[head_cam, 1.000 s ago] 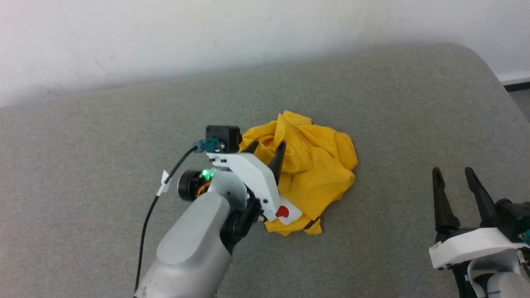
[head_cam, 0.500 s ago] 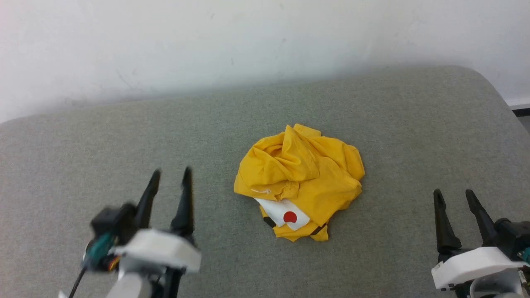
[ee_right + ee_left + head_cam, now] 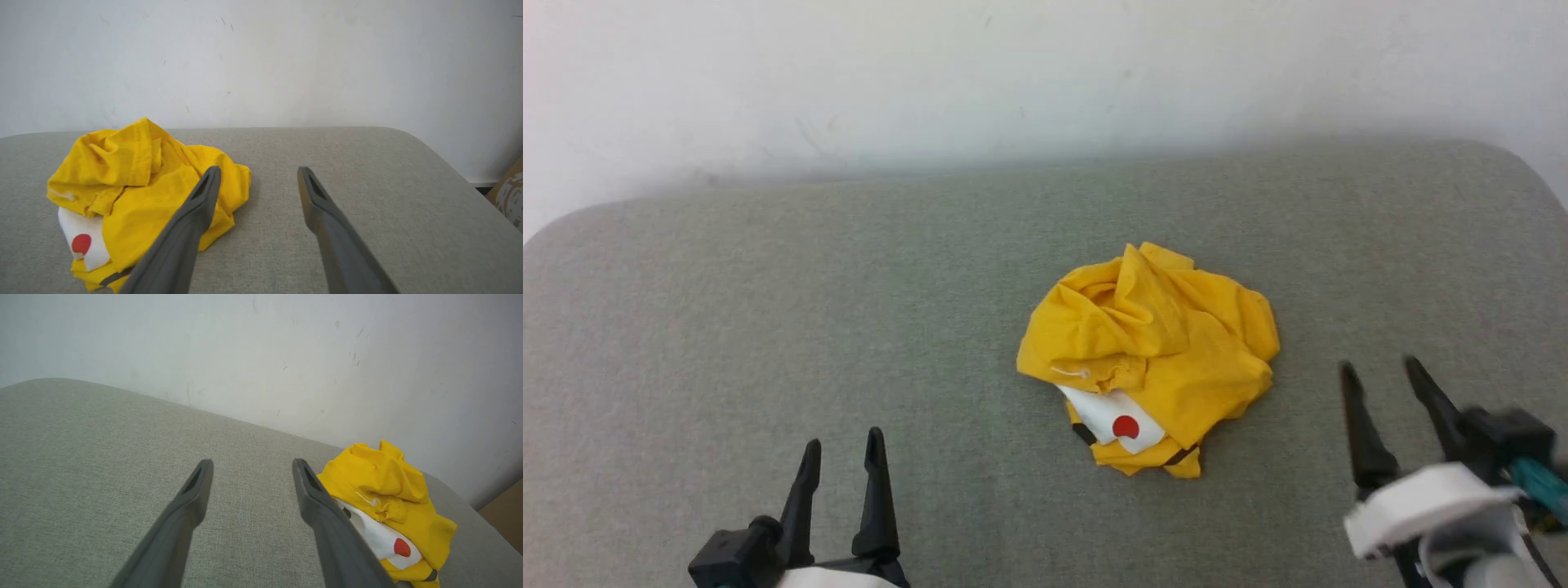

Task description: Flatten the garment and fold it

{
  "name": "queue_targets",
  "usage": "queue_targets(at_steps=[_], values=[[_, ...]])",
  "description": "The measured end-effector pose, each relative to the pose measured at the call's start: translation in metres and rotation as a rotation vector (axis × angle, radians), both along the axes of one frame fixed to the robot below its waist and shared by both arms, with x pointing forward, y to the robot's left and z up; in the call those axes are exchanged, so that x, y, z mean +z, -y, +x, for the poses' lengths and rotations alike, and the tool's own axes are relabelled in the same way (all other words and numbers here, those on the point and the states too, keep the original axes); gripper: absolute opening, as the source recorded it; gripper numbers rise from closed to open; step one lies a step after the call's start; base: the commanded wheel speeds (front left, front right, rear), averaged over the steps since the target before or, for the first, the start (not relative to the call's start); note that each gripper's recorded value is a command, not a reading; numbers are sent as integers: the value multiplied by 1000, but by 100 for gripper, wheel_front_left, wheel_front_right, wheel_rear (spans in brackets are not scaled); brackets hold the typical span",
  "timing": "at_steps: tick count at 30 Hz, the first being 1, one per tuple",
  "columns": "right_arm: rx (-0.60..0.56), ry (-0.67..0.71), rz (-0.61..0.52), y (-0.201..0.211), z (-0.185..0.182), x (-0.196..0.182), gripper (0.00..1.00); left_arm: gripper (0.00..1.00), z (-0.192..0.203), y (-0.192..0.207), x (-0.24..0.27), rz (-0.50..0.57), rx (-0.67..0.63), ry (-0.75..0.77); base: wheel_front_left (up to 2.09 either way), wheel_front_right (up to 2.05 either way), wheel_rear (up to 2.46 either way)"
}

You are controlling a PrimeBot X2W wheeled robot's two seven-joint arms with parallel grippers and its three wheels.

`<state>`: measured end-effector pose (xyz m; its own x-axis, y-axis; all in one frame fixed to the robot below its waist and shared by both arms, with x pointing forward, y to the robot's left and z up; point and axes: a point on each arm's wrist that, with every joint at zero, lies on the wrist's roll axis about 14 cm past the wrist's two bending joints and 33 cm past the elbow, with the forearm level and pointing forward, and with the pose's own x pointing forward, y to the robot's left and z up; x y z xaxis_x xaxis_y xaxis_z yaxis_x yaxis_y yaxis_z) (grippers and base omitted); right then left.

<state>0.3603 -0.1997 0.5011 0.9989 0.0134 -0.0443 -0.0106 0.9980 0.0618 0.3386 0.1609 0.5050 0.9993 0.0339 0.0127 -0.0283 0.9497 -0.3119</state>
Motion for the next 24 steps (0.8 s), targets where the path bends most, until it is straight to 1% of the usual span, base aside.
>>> queue_targets(at_steps=[2,6,9,12,16,19,24], values=[[76,22,-18,-23,17,14,100,100,0,-3,2,3,7,12,0,0,0],[214,40,-15,-58,51,42,100,100,3,-7,2,12,17,19,0,0,0],[306,-19,-28,-78,70,44,100,100,3,-8,-3,9,23,9,0,0,0],[385,-131,-49,-96,84,29,100,100,4,-8,-9,1,30,-6,0,0,0],[462,-329,-98,-111,89,-10,100,100,0,-10,-20,-18,40,-37,0,0,0],[508,-408,-129,-122,91,-30,100,100,-4,-12,-26,-22,50,-51,0,0,0],[569,-493,-132,-143,89,-57,100,100,-9,-22,-32,-18,88,-72,0,0,0]])
